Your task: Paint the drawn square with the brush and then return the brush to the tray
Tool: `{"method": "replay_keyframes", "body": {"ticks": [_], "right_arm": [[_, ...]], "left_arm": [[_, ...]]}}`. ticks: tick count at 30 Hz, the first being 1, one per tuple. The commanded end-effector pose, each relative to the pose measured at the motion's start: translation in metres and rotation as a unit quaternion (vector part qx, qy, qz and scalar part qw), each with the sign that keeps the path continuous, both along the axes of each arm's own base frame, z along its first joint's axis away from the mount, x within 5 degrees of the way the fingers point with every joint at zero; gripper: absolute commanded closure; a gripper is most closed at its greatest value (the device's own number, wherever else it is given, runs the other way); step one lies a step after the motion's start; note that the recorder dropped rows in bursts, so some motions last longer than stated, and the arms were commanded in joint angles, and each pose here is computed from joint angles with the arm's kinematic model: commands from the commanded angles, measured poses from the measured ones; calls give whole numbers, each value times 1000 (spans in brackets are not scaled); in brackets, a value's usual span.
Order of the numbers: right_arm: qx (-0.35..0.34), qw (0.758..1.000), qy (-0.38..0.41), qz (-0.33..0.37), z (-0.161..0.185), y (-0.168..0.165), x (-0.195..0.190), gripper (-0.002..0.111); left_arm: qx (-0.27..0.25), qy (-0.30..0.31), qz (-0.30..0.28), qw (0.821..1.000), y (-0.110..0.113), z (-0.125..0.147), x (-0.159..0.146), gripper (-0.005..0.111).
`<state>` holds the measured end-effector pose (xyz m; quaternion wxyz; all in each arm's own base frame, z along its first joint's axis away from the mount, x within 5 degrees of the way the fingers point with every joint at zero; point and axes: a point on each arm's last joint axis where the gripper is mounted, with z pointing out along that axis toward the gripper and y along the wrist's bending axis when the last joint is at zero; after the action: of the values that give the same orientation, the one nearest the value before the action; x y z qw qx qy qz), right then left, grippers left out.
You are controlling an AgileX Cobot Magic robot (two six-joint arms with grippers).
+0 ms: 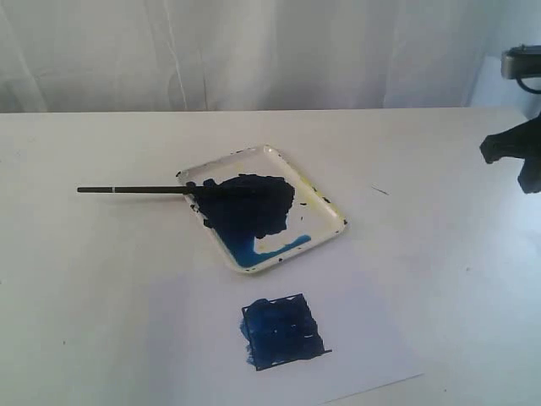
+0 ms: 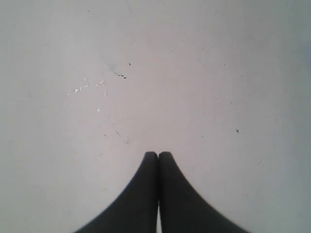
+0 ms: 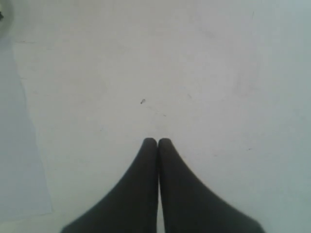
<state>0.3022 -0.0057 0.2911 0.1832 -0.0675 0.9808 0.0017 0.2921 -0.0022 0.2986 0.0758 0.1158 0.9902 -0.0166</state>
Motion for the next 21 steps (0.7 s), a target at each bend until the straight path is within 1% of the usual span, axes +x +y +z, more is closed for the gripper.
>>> {"method": "replay_keyframes", "body": {"ticks": [1, 7, 10, 15, 21], "right_arm": [[-2, 998, -62, 23, 26, 11, -29, 108], [4, 991, -133, 22, 59, 14, -78, 108], [10, 984, -177, 15, 76, 14, -104, 108], [10, 967, -254, 16, 97, 13, -157, 108], [16, 938, -347, 10, 106, 12, -228, 108]], "left_arm": [[-4, -36, 0, 999, -1, 19, -31, 107], [-2, -109, 4, 994, -1, 46, -77, 107], [-4, -161, 12, 987, -1, 57, -104, 107], [-8, -263, 23, 964, -1, 73, -158, 107], [-12, -367, 25, 930, -2, 75, -221, 107]]}}
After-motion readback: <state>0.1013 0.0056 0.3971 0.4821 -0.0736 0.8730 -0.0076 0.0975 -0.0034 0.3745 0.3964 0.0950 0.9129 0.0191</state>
